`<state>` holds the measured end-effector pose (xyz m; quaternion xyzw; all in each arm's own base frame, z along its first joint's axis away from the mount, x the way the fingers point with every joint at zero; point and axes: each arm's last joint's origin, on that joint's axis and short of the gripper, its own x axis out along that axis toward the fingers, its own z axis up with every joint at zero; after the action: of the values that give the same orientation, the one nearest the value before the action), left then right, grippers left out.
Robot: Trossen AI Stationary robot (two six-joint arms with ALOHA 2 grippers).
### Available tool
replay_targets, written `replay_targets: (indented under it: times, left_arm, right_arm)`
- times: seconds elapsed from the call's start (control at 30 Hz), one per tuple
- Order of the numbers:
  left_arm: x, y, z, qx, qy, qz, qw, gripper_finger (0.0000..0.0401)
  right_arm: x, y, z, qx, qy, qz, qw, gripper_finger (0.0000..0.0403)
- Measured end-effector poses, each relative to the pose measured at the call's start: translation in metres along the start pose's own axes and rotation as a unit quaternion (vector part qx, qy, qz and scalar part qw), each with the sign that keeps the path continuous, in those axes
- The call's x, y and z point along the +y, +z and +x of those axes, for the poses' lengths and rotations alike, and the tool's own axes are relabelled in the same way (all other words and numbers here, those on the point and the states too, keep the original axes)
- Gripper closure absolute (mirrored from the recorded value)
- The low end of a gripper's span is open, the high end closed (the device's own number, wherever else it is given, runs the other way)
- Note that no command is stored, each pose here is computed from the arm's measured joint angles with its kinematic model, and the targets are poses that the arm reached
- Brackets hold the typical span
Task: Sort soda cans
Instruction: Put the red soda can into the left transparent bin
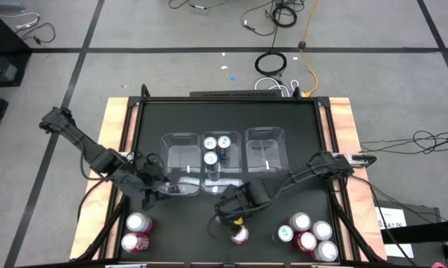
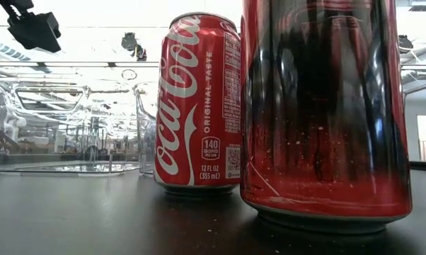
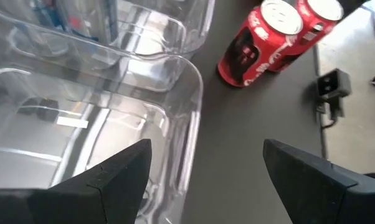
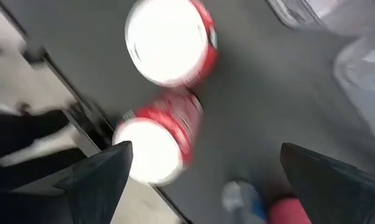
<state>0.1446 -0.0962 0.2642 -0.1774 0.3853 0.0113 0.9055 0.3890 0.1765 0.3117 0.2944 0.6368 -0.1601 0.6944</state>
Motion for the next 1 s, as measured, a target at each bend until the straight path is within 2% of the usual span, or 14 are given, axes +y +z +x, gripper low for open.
replay_targets:
  times: [0.13, 0.2, 0.3, 0.4, 0.53, 0.67, 0.77, 0.87, 1.0]
  left_arm:
    - [0.0, 0.0, 0.004, -0.006, 0.021, 0.004, 1.0, 0.0083]
    - [-0.001, 0.0, 0.006, -0.008, 0.022, 0.004, 1.0, 0.0083]
    - [-0.006, 0.004, 0.008, -0.026, 0.003, -0.007, 1.0, 0.0083]
    - [-0.013, 0.01, 0.01, -0.052, -0.024, -0.021, 0.998, 0.0083]
    - [-0.023, 0.016, 0.017, -0.082, -0.05, -0.016, 0.995, 0.0083]
    - [-0.034, 0.022, 0.032, -0.107, -0.061, -0.004, 0.992, 0.0083]
    - [-0.039, 0.028, 0.048, -0.127, -0.064, 0.004, 0.99, 0.0083]
    - [-0.043, 0.037, 0.06, -0.137, -0.055, 0.008, 0.989, 0.0083]
    - [-0.048, 0.054, 0.071, -0.141, -0.035, 0.01, 0.989, 0.0083]
  right_arm:
    - [-0.003, -0.017, -0.012, 0.003, -0.02, -0.035, 0.999, 0.0003]
    - [-0.001, -0.028, -0.017, -0.036, -0.041, -0.088, 0.995, 0.0003]
    - [0.003, -0.046, -0.026, -0.123, -0.079, -0.145, 0.979, 0.0003]
    - [0.003, -0.067, -0.046, -0.179, -0.081, -0.171, 0.966, 0.0003]
    - [-0.002, -0.101, -0.078, -0.276, -0.078, -0.199, 0.937, 0.0003]
    - [-0.015, -0.13, -0.098, -0.323, -0.072, -0.216, 0.919, 0.0003]
    - [-0.03, -0.144, -0.095, -0.338, -0.082, -0.197, 0.917, 0.0003]
    - [-0.045, -0.154, -0.075, -0.341, -0.095, -0.176, 0.919, 0.0003]
    - [-0.068, -0.16, -0.05, -0.375, -0.061, -0.156, 0.912, 0.0003]
